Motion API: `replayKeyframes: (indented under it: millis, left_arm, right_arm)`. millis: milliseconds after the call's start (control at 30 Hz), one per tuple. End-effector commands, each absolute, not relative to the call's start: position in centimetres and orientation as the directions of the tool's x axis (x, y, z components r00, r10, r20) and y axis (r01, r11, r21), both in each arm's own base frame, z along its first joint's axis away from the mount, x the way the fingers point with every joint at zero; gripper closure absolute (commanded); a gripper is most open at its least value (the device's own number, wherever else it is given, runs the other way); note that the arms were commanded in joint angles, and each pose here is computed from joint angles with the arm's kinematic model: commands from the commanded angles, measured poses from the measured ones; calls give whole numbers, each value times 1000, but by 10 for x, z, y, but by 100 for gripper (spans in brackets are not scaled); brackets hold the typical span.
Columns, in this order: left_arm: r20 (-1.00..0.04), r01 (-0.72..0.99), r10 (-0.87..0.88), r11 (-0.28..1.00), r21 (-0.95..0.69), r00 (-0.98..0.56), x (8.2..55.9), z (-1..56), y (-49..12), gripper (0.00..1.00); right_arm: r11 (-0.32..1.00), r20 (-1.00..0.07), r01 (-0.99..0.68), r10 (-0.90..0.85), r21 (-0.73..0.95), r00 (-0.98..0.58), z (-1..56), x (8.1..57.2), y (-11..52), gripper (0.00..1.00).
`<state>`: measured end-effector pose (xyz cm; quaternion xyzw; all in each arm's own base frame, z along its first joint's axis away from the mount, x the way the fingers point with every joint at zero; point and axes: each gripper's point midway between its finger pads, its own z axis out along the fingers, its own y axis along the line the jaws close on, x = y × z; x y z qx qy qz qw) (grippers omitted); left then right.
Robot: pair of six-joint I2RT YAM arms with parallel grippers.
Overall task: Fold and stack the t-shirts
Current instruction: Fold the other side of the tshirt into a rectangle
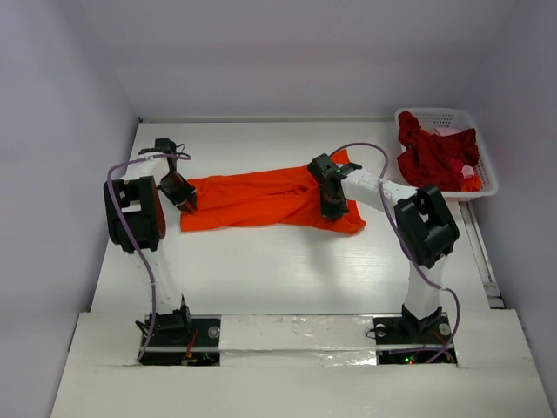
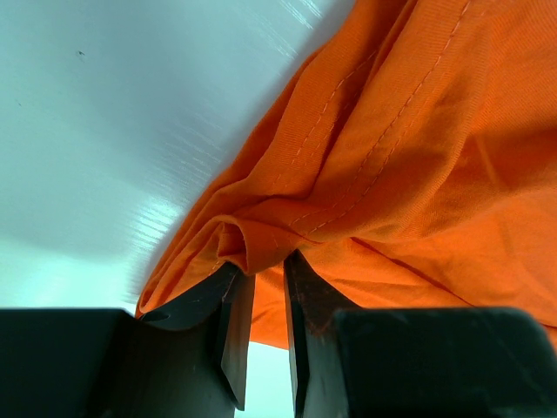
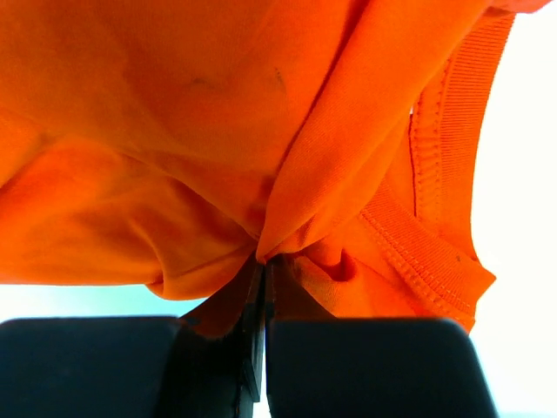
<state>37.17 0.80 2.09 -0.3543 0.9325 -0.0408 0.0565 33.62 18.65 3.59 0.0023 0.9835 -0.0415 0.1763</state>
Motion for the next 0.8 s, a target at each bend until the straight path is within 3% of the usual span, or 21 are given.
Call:
replayKeyframes:
  millis: [0, 367, 767]
  left_arm:
    - [-119, -643, -656, 755, -131, -745, 373, 34, 9, 84]
    - [-126, -642, -656, 755, -136, -745, 375, 38, 9, 84]
    - [-124, -642, -656, 755, -135, -745, 374, 37, 9, 84]
  right_arm:
    - [995, -424, 59, 22, -74, -905, 55, 351, 189, 100]
    - [996, -422, 91, 81, -5, -903, 61, 353, 196, 100]
    - [982, -411, 185, 186, 44, -892, 62, 371, 162, 100]
